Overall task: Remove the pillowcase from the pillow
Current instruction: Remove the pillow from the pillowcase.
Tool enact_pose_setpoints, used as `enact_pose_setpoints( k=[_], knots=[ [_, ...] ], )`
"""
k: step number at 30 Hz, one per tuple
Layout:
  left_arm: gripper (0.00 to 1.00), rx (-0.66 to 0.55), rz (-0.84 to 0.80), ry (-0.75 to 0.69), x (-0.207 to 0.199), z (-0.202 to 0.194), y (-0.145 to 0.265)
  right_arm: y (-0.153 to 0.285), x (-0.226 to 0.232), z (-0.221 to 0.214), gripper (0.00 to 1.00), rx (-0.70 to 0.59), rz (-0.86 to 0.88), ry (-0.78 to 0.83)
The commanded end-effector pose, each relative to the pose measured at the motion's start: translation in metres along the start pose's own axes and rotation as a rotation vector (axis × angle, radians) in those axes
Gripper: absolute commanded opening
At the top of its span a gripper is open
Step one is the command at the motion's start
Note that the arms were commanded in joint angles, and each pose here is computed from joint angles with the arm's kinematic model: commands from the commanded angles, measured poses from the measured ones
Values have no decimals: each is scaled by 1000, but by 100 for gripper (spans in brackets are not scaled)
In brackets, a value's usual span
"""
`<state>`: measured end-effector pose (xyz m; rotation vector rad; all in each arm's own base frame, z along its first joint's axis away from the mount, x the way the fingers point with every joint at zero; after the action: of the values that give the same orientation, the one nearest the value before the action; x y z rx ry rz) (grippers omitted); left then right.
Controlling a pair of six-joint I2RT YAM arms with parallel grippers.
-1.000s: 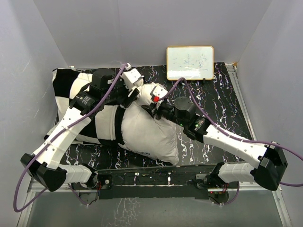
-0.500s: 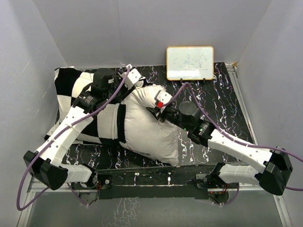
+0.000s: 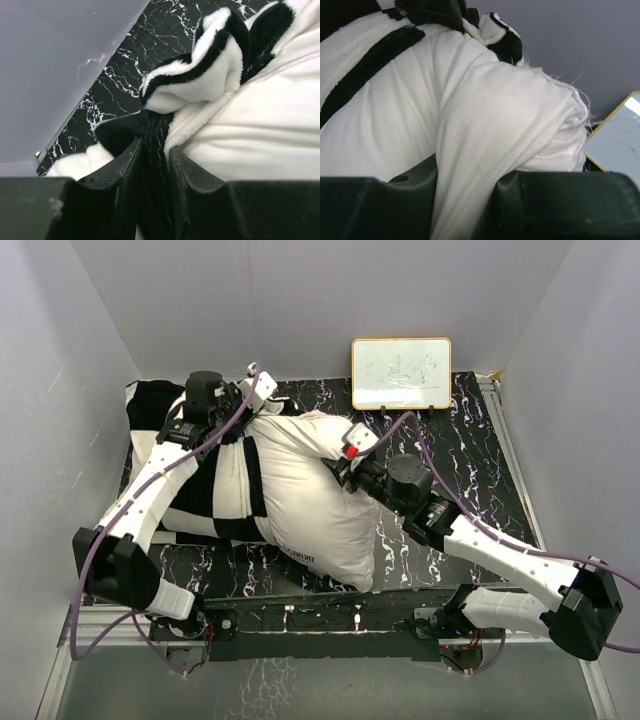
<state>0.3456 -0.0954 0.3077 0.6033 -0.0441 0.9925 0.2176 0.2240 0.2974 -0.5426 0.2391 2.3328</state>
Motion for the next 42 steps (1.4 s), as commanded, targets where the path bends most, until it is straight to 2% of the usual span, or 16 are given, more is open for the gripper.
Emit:
enact_pose_setpoints(
  k=[1,4,6,7,8,9,10,11,12,15,18,22,28,33,42],
  knots=[
    [12,58,444,-16,112,-13,20,33,-58,31,8,-182,-234,-96],
    [11,71,465,-17,124,-18,23,37,-71,19,8,-175,-281,-161],
    [15,92,433,-21,121,-23,23,35,-76,12,8,-151,-300,-192],
    [24,96,391,-16,116,-25,24,33,-80,8,8,-131,-320,-209],
    [40,94,334,-8,109,-25,26,30,-86,3,8,-105,-345,-234],
    [65,70,264,2,100,-21,30,26,-92,0,8,-81,-367,-259],
    [81,38,187,9,91,-15,36,22,-99,-7,8,-34,-381,-286],
    [88,-10,101,5,79,-7,43,16,-107,-11,8,-1,-389,-312],
    [91,-55,21,-10,67,2,51,9,-116,-14,8,28,-396,-343],
    [92,-178,-199,-86,22,37,80,-13,-135,-19,8,88,-370,-421],
    [92,-179,-402,-159,-33,53,97,-37,-142,-24,8,147,-311,-477],
    [91,-105,-574,-271,-88,32,106,-64,-150,-43,8,284,-276,-584],
    [90,-45,-743,-505,-128,-10,109,-79,-148,-58,8,339,-241,-628],
    [90,-44,-817,-772,-146,-29,106,-84,-149,-74,8,397,-222,-667],
    [89,-232,-799,-1135,-179,-43,88,-91,-151,-84,8,460,-214,-711]
  ],
)
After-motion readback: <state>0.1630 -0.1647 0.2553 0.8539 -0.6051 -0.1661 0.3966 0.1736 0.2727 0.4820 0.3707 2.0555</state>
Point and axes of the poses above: each gripper's point midway between its finger pads, its own y axis back along the fingers, its own x axis along the line the jaws close on, z = x × y, the point moved 9 cm from there along y, back along the fingers, and after that the axes turned 13 degrees about y, right-handed, at the moved point
